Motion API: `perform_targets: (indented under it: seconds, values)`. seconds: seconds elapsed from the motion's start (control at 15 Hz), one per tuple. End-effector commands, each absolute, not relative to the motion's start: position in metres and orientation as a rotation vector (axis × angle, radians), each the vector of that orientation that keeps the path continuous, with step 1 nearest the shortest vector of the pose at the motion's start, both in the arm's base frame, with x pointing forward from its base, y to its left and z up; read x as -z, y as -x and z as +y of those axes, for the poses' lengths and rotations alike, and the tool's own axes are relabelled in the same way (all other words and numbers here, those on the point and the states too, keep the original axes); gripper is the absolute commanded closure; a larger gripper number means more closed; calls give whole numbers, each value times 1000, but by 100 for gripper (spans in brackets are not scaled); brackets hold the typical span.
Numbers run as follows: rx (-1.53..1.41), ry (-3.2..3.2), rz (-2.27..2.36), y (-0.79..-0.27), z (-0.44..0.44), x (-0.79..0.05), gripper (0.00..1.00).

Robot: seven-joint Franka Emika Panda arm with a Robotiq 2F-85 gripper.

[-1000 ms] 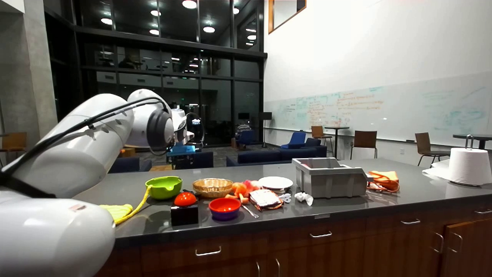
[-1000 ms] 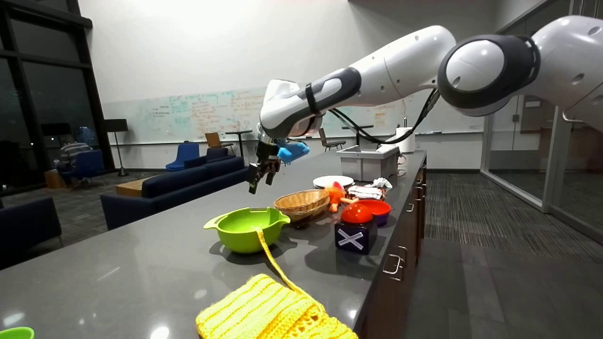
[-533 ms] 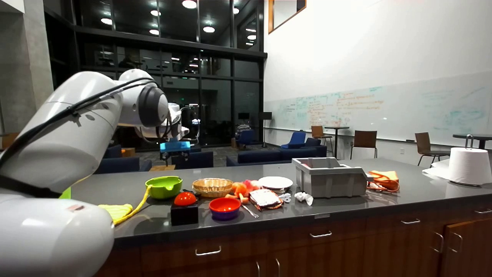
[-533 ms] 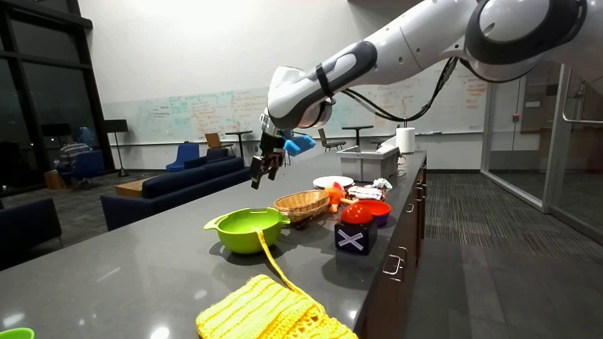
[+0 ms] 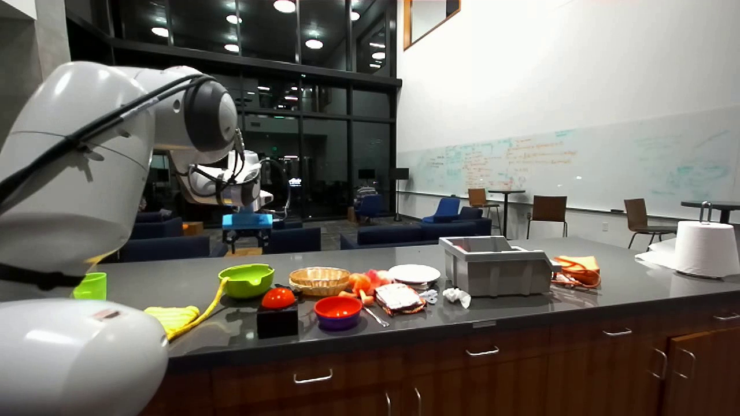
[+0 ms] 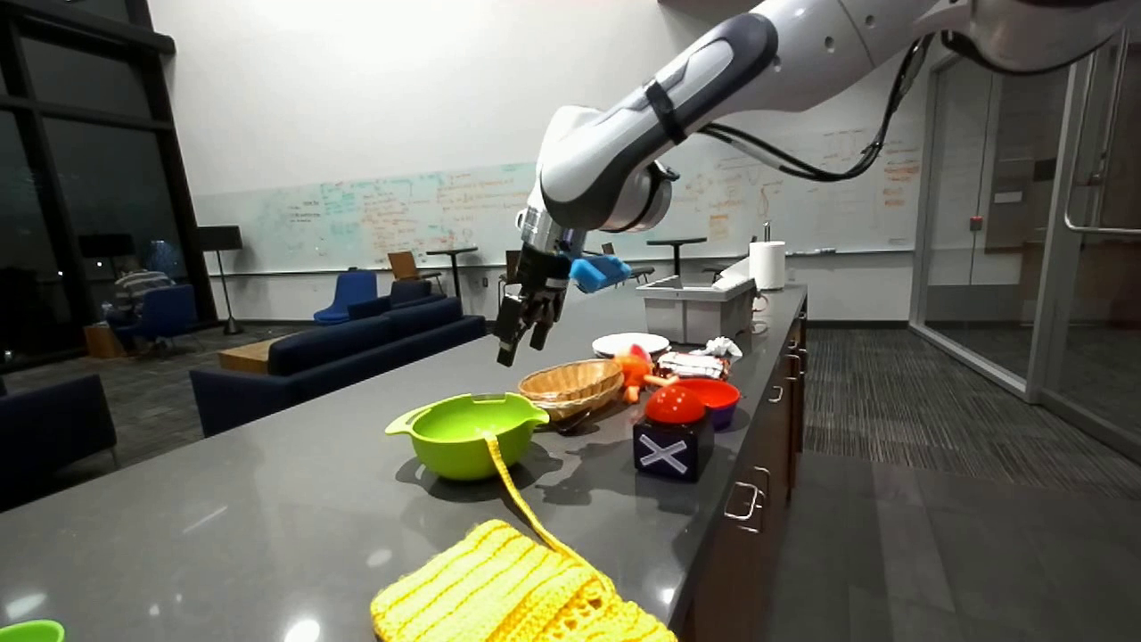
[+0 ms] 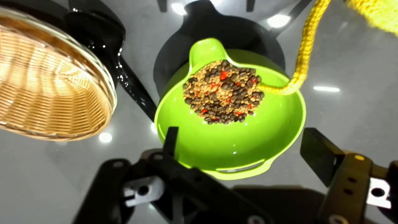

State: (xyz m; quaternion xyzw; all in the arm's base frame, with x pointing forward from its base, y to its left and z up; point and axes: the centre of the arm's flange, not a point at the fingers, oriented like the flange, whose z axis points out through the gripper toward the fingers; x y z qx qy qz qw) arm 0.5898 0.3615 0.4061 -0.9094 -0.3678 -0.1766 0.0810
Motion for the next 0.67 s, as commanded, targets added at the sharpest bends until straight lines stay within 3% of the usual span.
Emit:
perform_targets:
  seconds: [0.0, 0.6]
  values:
    - [497, 2682, -1105, -513, 323, -406, 0]
    - [356, 2604, -1097, -431, 298, -367, 0]
